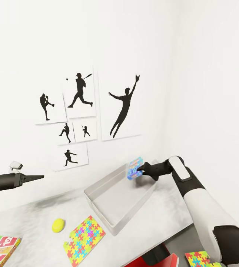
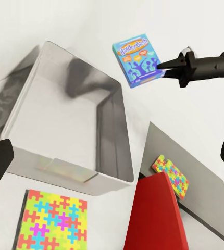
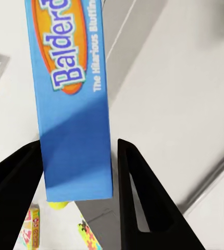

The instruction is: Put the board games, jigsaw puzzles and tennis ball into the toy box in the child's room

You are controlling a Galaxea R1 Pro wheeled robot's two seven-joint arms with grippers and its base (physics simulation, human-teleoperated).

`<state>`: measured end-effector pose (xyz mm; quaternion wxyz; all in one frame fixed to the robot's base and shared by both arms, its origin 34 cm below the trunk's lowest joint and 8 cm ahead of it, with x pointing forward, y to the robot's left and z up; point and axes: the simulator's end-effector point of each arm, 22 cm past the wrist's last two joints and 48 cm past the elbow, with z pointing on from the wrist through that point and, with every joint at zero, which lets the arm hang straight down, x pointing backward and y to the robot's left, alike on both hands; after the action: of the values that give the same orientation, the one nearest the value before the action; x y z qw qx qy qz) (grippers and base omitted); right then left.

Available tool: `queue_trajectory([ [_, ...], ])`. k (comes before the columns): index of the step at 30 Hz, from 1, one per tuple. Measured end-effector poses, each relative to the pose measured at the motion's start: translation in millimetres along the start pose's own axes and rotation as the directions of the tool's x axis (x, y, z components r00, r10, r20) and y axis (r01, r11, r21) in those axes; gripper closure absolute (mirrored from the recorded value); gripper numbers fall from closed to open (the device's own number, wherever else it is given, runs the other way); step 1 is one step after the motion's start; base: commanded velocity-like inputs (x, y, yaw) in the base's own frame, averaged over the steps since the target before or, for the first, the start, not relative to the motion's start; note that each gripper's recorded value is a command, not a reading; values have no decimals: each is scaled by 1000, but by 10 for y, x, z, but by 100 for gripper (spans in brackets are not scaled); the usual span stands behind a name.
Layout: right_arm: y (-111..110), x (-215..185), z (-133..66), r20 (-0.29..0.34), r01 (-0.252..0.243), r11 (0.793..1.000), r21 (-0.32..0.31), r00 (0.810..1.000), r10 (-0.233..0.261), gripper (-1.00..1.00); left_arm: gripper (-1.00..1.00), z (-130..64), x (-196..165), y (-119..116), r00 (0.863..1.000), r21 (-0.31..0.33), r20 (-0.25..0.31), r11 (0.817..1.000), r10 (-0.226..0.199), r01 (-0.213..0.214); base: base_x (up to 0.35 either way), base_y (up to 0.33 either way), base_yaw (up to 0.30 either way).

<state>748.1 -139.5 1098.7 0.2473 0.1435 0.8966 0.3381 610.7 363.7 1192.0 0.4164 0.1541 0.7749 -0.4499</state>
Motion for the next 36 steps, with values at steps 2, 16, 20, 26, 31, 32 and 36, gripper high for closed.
queue_trajectory([
  [2, 6, 30, 20, -7, 17, 1000, 9, 1000, -17, 100, -100, -3, -1, 1, 1000, 0, 0, 1000, 0, 0, 0, 0, 0],
  [16, -4, 93, 58, -20, 38, 999, 23, 999, -37, 100, -100, -29, -21, -4, 1000, -1, 5, 1000, -8, 8, 0, 0, 0],
  [20, -39, 120, 73, -25, 36, 999, 29, 999, -35, 100, -100, -27, -113, -44, 999, 5, 16, 999, -41, 41, 0, 0, 0],
  [26, -41, 140, 87, -29, 36, 999, 30, 999, -35, 100, -100, 79, -470, -332, 999, 44, 44, 999, -26, 24, 0, 0, 0],
  [31, -39, 141, 89, -29, 35, 999, 30, 999, -34, 100, -100, 286, -692, -577, 999, 94, 49, 995, 17, -21, 0, 0, 0],
  [32, -38, 138, 86, -29, 34, 999, 29, 999, -33, 100, -100, 334, -721, -621, 999, 103, 45, 994, 25, -30, 0, 0, 0],
  [36, -41, 135, 85, -28, 33, 999, 29, 999, -32, 100, -100, 413, -867, -757, 997, 126, 50, 990, 57, -63, 0, 0, 0],
])
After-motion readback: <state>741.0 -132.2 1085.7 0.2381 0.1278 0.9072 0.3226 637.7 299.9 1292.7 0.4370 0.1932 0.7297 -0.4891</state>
